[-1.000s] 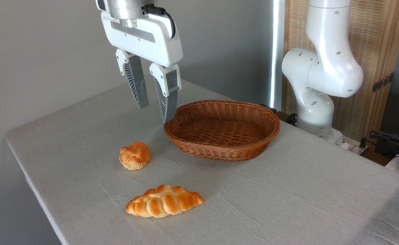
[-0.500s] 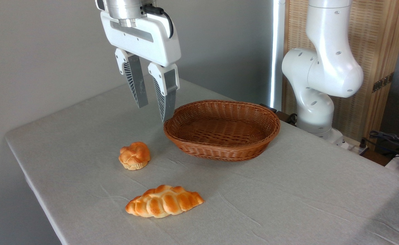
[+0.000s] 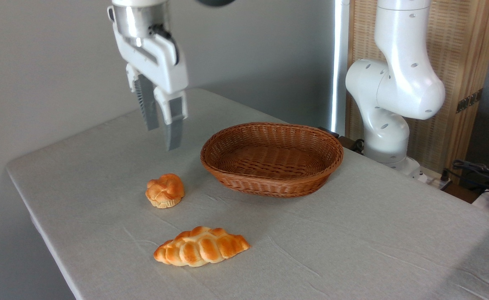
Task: Put bread into the basket
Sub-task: 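Move the gripper over the small round bread roll and lower it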
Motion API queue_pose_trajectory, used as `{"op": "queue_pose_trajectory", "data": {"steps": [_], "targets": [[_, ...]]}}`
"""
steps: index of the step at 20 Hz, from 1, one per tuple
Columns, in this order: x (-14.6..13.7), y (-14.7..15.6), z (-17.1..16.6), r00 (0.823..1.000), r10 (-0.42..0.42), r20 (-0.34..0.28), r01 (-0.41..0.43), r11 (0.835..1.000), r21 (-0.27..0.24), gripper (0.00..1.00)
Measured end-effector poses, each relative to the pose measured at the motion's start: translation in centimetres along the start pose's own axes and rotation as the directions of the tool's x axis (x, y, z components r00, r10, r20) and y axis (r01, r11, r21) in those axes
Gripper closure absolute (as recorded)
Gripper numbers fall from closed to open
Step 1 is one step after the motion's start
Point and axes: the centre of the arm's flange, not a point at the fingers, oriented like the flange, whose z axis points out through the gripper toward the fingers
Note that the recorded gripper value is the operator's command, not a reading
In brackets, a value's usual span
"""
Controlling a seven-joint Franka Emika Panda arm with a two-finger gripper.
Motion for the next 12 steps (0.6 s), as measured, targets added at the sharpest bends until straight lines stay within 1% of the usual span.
{"op": "queue_pose_trajectory", "data": {"steps": [3,7,9,11,12], "targets": [[1.2,1.4,2.2,0.999,0.034,-0.014,-0.034,0.999,0.011,0.00],[2.4,2.8,5.6,0.996,0.087,-0.006,-0.086,0.995,0.048,0.00],[3.0,3.2,7.0,0.994,0.107,-0.012,-0.106,0.992,0.063,0.00],[3.4,3.8,8.8,0.991,0.134,0.001,-0.134,0.988,0.077,0.00],[3.3,3.9,9.6,0.989,0.147,0.021,-0.149,0.985,0.085,0.00]]}}
